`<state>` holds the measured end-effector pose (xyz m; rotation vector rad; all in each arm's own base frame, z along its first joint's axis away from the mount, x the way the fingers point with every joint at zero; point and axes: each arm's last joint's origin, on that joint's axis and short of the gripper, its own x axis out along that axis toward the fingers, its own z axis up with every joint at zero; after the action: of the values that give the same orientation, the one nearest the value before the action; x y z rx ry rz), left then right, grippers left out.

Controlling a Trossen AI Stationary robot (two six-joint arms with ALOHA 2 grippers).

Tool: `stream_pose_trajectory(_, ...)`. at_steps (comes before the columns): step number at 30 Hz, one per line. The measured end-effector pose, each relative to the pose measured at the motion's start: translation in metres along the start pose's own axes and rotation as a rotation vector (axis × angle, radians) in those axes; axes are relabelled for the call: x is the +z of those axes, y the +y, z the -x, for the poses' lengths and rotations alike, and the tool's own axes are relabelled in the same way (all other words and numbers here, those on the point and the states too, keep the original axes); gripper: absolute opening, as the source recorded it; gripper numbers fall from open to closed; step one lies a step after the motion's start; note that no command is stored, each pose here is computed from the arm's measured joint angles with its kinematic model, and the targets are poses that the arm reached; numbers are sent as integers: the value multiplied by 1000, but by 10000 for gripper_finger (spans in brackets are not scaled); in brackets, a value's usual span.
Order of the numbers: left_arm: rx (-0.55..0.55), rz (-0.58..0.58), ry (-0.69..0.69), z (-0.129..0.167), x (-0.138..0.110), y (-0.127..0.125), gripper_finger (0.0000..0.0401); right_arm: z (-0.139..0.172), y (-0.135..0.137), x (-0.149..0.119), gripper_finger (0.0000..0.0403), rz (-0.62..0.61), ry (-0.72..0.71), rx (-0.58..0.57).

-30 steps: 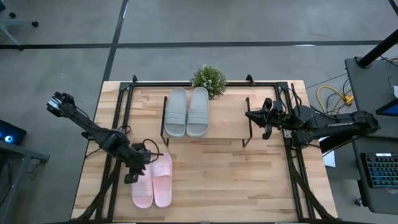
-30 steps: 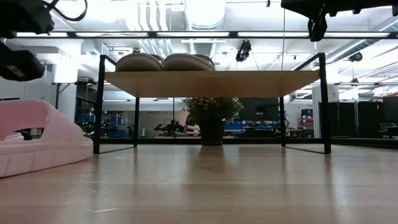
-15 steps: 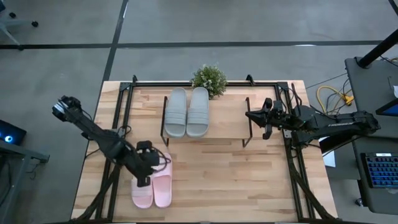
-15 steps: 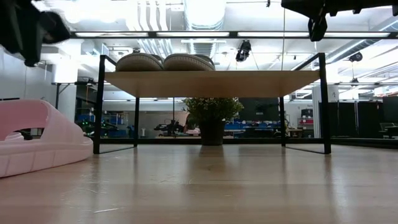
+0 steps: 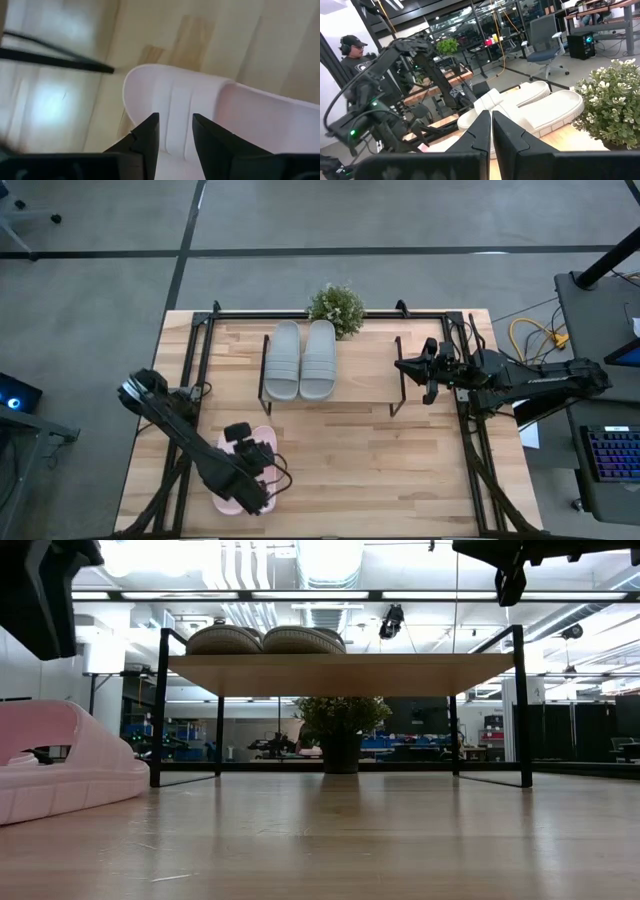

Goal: Pick and place slides into the shelf
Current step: Put the left pink slipper on the shelf

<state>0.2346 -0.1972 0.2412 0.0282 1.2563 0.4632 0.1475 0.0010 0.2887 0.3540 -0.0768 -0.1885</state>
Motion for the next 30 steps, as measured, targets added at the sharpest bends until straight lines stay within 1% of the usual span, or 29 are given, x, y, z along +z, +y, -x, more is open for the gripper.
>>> stream_pose_trajectory(2,43,19,24,1,2,-6,90,0,0,0,9,0,1,1)
stream_pose_trajectory(4,70,0,37,3,3,-13,76,0,0,0,8,0,1,2)
stream_pose_trajectory(7,59,-26,31,7,3,-24,57,0,0,0,8,0,1,3)
stream_pose_trajectory(11,65,-4,26,8,-2,-33,44,0,0,-1,9,2,10,1)
stream_pose_trajectory(18,92,25,3,3,-15,-46,42,0,0,-2,9,3,24,19)
stream_pose_trajectory(22,64,38,22,4,-14,-48,42,0,0,-2,9,3,27,22)
stream_pose_trajectory(25,27,43,38,11,-10,-42,43,0,0,-3,9,5,34,20)
stream_pose_trajectory(28,-17,-16,20,23,-5,-36,53,0,0,-3,9,6,35,20)
stream_pose_trajectory(30,-37,-67,-12,25,-3,-37,69,0,0,-3,9,8,37,18)
